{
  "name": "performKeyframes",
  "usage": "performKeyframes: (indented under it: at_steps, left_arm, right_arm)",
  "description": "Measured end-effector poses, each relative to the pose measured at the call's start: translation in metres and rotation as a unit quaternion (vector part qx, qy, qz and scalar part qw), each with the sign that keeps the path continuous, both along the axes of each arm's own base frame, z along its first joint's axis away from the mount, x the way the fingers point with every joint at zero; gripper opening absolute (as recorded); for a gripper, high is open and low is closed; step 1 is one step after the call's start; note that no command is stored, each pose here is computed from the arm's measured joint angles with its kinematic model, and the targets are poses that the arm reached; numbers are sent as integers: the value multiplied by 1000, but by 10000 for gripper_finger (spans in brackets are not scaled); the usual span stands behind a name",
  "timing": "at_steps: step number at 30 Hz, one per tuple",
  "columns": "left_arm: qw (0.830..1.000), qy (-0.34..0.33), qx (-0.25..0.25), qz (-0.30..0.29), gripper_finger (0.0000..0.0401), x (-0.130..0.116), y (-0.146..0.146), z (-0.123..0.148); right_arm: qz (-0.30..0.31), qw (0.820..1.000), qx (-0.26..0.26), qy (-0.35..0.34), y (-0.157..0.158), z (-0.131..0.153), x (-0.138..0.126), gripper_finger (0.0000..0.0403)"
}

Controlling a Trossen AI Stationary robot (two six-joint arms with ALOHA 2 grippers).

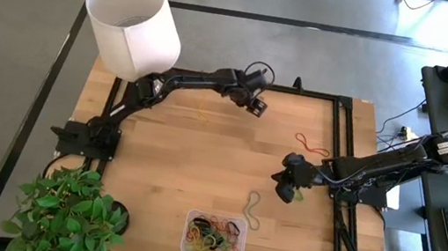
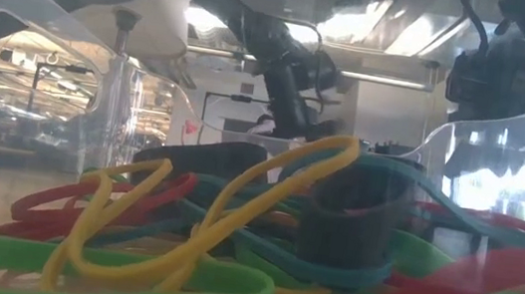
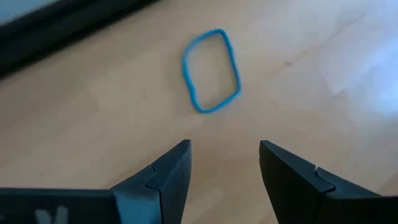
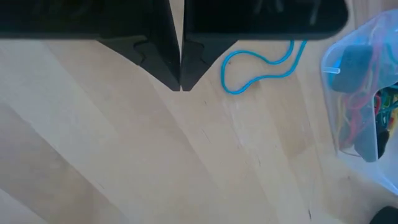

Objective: Pick and place rubber bands into bin
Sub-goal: Put the yellow rubber band into the transparent bin

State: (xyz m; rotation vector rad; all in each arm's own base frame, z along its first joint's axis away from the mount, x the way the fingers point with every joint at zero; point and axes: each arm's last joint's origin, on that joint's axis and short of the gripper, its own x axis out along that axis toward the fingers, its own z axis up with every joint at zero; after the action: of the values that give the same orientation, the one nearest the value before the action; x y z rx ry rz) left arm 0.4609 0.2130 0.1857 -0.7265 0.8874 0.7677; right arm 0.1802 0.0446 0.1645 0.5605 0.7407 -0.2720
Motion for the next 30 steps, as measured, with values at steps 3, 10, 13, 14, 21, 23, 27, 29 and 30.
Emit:
performKeyframes:
  at_steps: [3,10,13,14,21,23,27,29,30]
  left_arm:
    - [1000,17,-12,-18,182,-5,4,5]
    - [992,73,-25,-101,182,-10,-9,17]
    - [986,110,-23,-121,177,-14,-20,21]
    - [984,127,-20,-119,173,-17,-23,22]
    - [956,269,-37,-109,131,-41,-41,-2]
    - [950,287,-48,-113,122,-43,-48,-11]
    - [940,315,-62,-118,110,-47,-63,-24]
    - [933,333,-70,-116,106,-50,-69,-31]
    - [930,340,-73,-116,105,-52,-72,-34]
  right_arm:
    - [-2,1000,0,0,-1,0,0,17]
    - [-14,1000,-10,-5,-2,0,1,17]
    - [-26,999,-18,-12,-4,1,1,17]
    - [-28,999,-19,-13,-4,1,2,17]
    - [-31,999,-17,-18,-5,2,3,17]
    - [-31,999,-16,-21,-5,2,3,17]
    - [-31,999,-15,-24,-5,3,4,17]
    - [-31,999,-15,-24,-5,3,4,17]
    - [-31,999,-15,-24,-5,3,4,17]
